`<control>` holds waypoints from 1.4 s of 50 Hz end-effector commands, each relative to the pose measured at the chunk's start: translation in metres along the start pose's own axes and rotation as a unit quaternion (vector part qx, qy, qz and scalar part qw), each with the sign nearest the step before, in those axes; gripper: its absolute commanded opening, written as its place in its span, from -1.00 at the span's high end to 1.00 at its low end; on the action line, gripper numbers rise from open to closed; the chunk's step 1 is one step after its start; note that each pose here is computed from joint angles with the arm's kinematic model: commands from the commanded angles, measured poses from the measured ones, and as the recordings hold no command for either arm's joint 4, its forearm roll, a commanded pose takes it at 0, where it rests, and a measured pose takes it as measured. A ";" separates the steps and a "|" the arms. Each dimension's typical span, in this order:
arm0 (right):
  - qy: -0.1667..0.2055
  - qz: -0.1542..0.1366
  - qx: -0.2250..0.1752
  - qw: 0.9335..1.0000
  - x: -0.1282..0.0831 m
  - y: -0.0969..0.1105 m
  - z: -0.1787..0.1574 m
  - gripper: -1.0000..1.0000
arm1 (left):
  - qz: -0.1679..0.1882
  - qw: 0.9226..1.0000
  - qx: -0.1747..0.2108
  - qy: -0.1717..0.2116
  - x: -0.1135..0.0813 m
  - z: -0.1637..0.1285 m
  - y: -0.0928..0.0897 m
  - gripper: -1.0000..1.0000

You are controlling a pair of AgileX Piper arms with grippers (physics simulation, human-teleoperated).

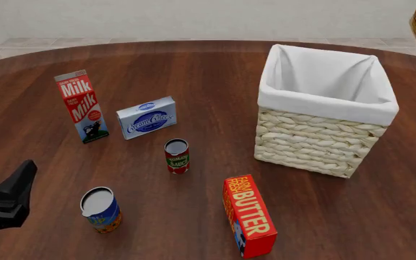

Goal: Pick up the orange juice, and put it in the basket.

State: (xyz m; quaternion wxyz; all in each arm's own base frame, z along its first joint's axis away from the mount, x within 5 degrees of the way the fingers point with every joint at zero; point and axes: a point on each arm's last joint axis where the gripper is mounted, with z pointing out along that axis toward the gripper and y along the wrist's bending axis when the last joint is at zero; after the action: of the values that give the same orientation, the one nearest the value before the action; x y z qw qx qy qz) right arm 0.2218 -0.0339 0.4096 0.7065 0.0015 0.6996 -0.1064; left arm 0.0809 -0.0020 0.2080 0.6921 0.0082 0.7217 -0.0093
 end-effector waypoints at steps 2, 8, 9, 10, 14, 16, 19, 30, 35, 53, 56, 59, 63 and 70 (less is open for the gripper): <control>-0.026 0.021 -0.041 0.999 -0.032 0.016 0.009 1.00 | 0.000 1.000 0.004 0.000 0.000 0.000 -0.001 -1.00; -0.022 0.032 -0.067 0.997 -0.032 0.030 0.021 1.00 | -0.001 1.000 0.000 0.000 0.000 -0.001 0.000 -1.00; -0.018 0.033 -0.075 0.996 -0.031 0.034 0.025 1.00 | -0.001 1.000 0.000 0.000 0.000 -0.001 0.000 -1.00; -0.012 0.028 -0.085 0.996 -0.030 0.040 0.029 1.00 | -0.002 1.000 0.000 -0.001 0.000 -0.001 0.000 -1.00; -0.004 0.040 -0.104 0.994 -0.030 0.051 0.035 1.00 | -0.002 1.000 0.000 -0.002 0.000 -0.001 0.000 -1.00; -0.004 0.035 -0.106 0.994 -0.029 0.053 0.039 1.00 | -0.003 1.000 -0.001 -0.002 0.000 -0.001 0.000 -1.00; 0.008 0.032 -0.118 0.992 -0.024 0.062 0.048 1.00 | -0.003 1.000 0.000 -0.003 0.000 -0.002 0.000 -1.00; 0.042 0.037 -0.145 0.988 0.007 0.085 0.062 1.00 | -0.004 1.000 0.003 -0.005 0.000 -0.004 0.000 -1.00; 0.054 0.036 -0.154 0.986 0.023 0.094 0.066 1.00 | -0.005 1.000 0.003 -0.005 0.000 -0.003 0.000 -1.00; 0.079 0.033 -0.156 0.984 0.053 0.103 0.082 1.00 | -0.005 1.000 0.003 -0.003 0.000 -0.003 0.000 -1.00; 0.081 0.035 -0.155 0.984 0.056 0.103 0.084 1.00 | -0.004 1.000 0.003 -0.003 0.000 -0.003 -0.001 -1.00; 0.084 0.037 -0.155 0.984 0.062 0.104 0.086 1.00 | -0.003 1.000 0.004 -0.003 0.000 -0.003 -0.001 -1.00; 0.094 0.038 -0.162 0.982 0.068 0.111 0.088 1.00 | -0.002 1.000 0.004 -0.003 0.000 -0.003 -0.001 -1.00; 0.102 0.033 -0.160 0.981 0.076 0.112 0.097 1.00 | -0.003 1.000 0.003 -0.003 0.000 -0.003 0.000 -1.00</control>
State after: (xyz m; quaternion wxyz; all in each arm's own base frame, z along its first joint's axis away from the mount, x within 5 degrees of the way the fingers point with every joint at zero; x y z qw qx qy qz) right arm 0.3250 0.0484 0.3279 0.6291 -0.0773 0.7729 0.0294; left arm 0.0777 -0.0025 0.2081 0.6942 0.0083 0.7196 -0.0139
